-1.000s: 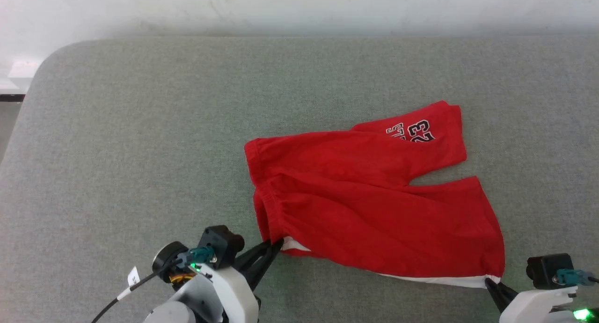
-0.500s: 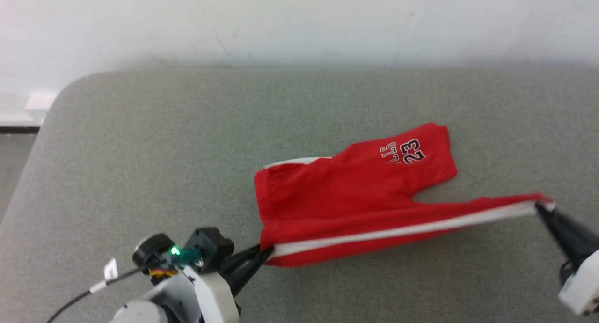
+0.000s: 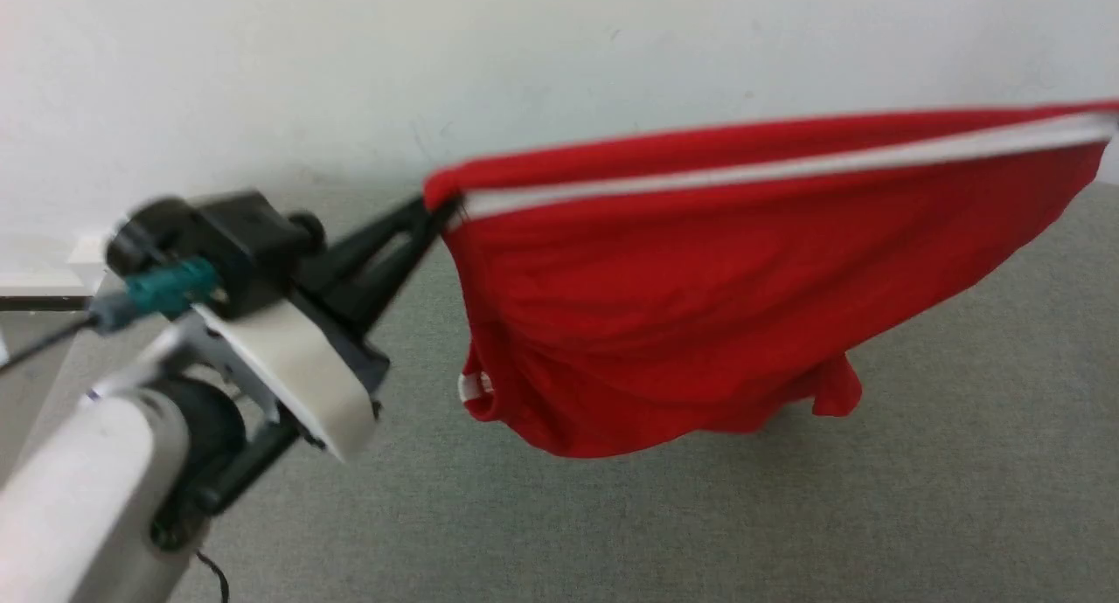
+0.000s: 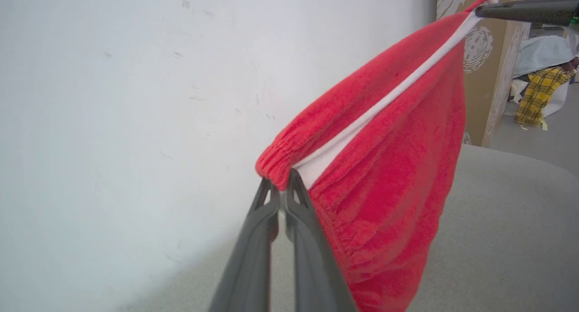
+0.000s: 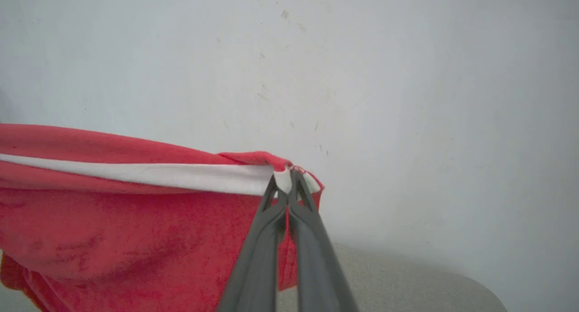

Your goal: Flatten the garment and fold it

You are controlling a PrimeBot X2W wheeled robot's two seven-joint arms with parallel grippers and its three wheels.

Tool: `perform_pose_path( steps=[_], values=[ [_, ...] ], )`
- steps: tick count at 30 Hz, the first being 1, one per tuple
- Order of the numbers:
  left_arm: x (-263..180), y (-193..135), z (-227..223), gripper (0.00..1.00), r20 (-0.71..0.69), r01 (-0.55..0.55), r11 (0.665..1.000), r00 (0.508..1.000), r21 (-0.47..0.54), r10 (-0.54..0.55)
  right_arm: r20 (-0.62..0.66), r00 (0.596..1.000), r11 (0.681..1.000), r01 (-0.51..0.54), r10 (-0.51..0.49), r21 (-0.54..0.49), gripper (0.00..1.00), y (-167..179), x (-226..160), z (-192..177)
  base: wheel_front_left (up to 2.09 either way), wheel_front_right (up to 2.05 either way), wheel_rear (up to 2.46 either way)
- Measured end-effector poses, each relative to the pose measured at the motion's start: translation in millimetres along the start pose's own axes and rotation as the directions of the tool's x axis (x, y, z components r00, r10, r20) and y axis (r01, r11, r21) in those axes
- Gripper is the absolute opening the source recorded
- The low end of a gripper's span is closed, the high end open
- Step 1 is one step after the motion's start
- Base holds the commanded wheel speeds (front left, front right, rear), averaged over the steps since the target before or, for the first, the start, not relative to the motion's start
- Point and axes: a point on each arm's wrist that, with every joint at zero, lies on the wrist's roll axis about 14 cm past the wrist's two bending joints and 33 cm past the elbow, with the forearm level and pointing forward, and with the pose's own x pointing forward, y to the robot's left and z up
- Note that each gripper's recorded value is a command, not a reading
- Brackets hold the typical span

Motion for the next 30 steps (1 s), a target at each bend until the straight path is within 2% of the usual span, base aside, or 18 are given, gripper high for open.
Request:
perform_pose_path(
  steps=[4, 9, 18, 22, 25, 30],
  values=[
    [9.4, 21.4, 34.5, 0.0, 0.083, -0.052, 0.998, 0.995, 0.046, 0.048, 0.054, 0.999, 0.998, -0.002, 0.006, -0.066, 0.0, -0.9, 12.6, 31.5, 0.0, 0.0, 0.0],
    [26.2, 47.6, 54.6, 0.0, 0.124, -0.098, 0.993, 0.988, 0.064, 0.09, 0.057, 0.998, 0.991, -0.008, 0.016, -0.134, 0.0, -3.7, 40.1, 49.5, 0.0, 0.0, 0.0],
    [94.3, 102.7, 47.8, 0.0, 0.116, -0.138, 0.989, 0.984, 0.044, 0.132, 0.071, 0.997, 0.97, 0.017, 0.0, -0.243, 0.0, -24.1, 120.0, 62.4, 0.0, 0.0, 0.0],
    [137.0, 128.2, 27.9, 0.0, 0.106, -0.153, 0.988, 0.982, -0.014, 0.154, 0.081, 0.996, 0.964, 0.042, -0.021, -0.262, 0.0, -37.2, 164.8, 54.8, 0.0, 0.0, 0.0],
    [171.9, 143.1, 12.4, 0.0, 0.119, -0.161, 0.982, 0.978, -0.095, 0.172, 0.081, 0.995, 0.961, 0.071, -0.051, -0.268, 0.0, -50.8, 197.3, 41.3, 0.0, 0.0, 0.0],
    [224.0, 167.8, -22.5, 0.0, 0.114, -0.208, 0.966, 0.967, -0.152, 0.227, 0.047, 0.994, 0.96, 0.105, -0.096, -0.26, 0.0, -71.4, 244.4, -1.0, 0.0, 0.0, 0.0]
  ],
)
